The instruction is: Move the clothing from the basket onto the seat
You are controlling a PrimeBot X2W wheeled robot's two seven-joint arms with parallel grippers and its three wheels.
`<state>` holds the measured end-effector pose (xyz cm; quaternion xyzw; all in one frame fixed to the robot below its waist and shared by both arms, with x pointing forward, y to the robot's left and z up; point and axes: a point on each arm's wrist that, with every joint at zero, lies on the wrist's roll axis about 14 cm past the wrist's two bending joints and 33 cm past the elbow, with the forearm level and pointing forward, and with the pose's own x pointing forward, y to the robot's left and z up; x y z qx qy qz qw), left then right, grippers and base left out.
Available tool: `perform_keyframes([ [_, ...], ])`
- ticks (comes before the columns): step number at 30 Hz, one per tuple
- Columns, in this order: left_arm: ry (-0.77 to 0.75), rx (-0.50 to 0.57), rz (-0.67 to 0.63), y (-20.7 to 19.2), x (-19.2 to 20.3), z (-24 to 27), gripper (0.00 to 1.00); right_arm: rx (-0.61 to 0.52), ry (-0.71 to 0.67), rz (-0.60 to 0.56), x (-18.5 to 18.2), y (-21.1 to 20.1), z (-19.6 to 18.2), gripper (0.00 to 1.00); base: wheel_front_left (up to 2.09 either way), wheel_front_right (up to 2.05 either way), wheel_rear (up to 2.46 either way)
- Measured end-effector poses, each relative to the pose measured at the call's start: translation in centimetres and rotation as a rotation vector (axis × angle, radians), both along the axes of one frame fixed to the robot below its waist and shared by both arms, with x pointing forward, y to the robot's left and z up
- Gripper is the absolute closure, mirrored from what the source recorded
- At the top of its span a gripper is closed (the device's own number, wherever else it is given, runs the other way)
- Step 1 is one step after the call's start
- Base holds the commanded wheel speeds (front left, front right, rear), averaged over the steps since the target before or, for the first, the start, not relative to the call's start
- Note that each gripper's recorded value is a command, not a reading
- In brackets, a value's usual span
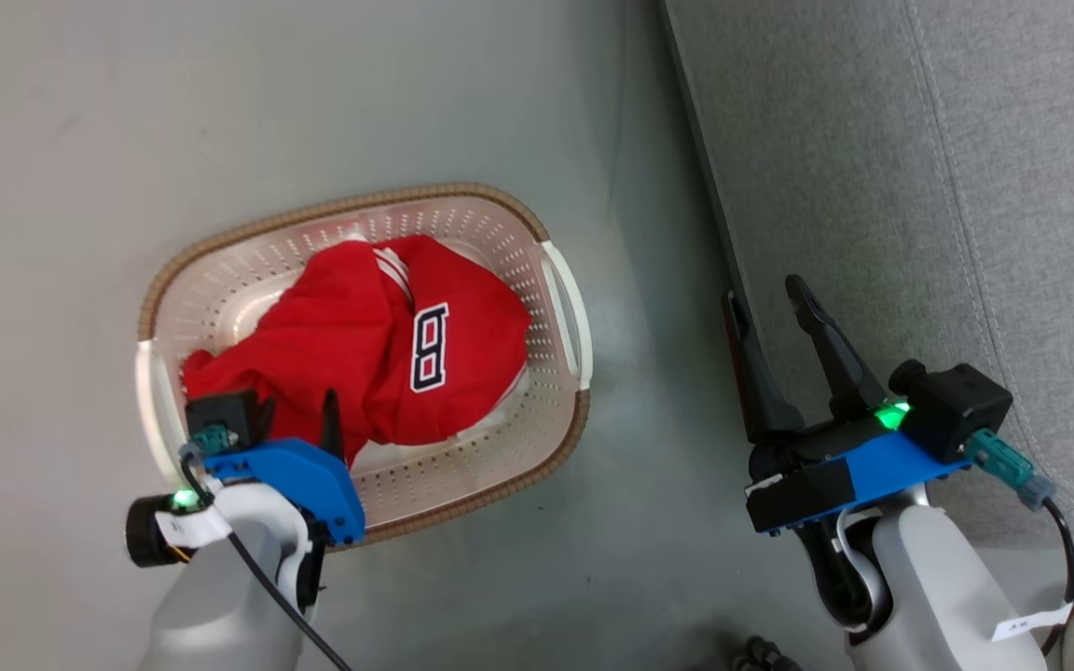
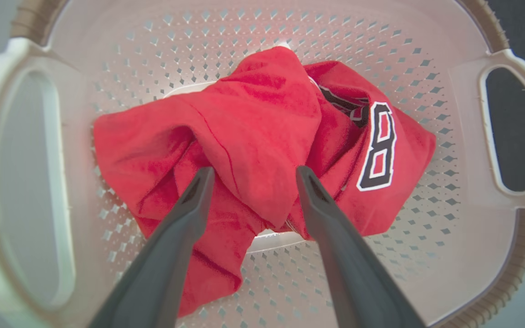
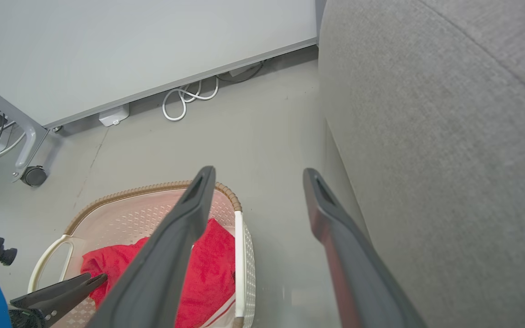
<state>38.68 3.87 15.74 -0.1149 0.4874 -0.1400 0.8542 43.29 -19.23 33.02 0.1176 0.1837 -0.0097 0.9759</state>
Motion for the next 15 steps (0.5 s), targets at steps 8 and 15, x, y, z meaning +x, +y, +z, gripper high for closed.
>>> perform_keyframes([
  [8,0.086,0.085,0.037,0.4,-0.1,-3.2,0.00,0.020,0.044,-0.012,-0.1,-0.2,-1.9,0.00,0.00,0.00,0.00],
  [15,0.113,0.112,0.088,0.4,0.6,-4.8,0.00,0.029,0.053,-0.027,0.0,-0.5,-2.5,0.00,0.00,0.00,0.00],
])
